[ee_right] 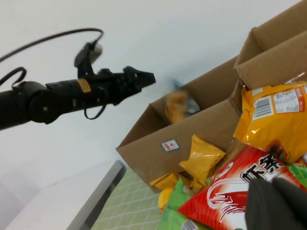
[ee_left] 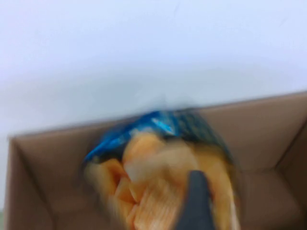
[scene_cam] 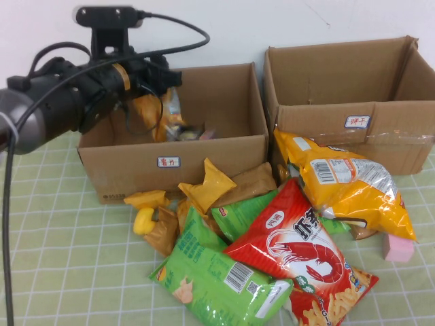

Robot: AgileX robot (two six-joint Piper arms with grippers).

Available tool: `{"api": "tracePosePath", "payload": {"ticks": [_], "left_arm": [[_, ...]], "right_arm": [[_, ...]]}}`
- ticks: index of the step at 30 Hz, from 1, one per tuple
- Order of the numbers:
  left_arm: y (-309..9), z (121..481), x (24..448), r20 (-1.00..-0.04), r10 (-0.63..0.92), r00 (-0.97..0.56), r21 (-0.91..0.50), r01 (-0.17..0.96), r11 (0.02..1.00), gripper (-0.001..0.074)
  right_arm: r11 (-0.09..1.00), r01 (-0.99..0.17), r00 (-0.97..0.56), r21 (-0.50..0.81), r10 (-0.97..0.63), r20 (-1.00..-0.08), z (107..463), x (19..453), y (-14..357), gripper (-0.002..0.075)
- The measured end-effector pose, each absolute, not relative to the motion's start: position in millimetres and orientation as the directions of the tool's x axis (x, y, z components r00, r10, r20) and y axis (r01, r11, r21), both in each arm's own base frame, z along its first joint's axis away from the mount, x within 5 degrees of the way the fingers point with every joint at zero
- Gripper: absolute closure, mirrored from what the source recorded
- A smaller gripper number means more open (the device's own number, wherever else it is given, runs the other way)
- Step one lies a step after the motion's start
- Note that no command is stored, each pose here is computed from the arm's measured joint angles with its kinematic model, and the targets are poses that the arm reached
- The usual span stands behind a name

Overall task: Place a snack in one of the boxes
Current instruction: Place the potato chip in the potato chip box, then pick up the potato chip

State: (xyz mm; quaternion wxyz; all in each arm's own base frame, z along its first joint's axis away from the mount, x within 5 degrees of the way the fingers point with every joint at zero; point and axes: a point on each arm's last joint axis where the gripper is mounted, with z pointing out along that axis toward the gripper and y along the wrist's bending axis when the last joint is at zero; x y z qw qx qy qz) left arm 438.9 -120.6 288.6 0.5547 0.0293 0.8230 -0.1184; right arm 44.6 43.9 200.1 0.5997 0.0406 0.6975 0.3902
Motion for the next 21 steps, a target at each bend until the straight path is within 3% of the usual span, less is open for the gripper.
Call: {"api": "tracePosePath", "payload": {"ticks": [3,6,8,12,13,16,21], "left_arm": [[-119,284,442,-0.906,-0.075,-0.417,-0.149,0.148,0.978,0.0186],[-116,296,438,-0.909,-0.060,-0.413,-0.125,0.132,0.983,0.0190],[-112,314,431,-0.927,-0.010,-0.375,-0.070,0.146,0.987,0.0284],[-101,373,402,-0.967,0.113,-0.229,0.076,0.163,0.984,0.0594],[-97,390,391,-0.973,0.124,-0.196,0.095,0.151,0.984,0.0640],[-81,436,354,-0.986,0.104,-0.126,0.093,0.095,0.991,0.0704],[-63,462,291,-0.993,0.100,-0.065,0.095,0.075,0.993,0.0732]], "right_arm": [[0.690,-0.411,-0.278,0.596,0.528,-0.803,200,45,44,0.0717],[0.684,-0.410,-0.280,0.604,0.536,-0.797,201,45,44,0.0717],[0.671,-0.410,-0.282,0.618,0.551,-0.786,201,45,44,0.0717],[0.655,-0.421,-0.272,0.627,0.569,-0.776,203,44,44,0.0717],[0.660,-0.426,-0.265,0.619,0.564,-0.782,204,44,44,0.0717],[0.697,-0.453,-0.217,0.557,0.520,-0.826,214,43,44,0.0717],[0.822,-0.453,-0.109,0.346,0.334,-0.936,266,46,41,0.0717]]}}
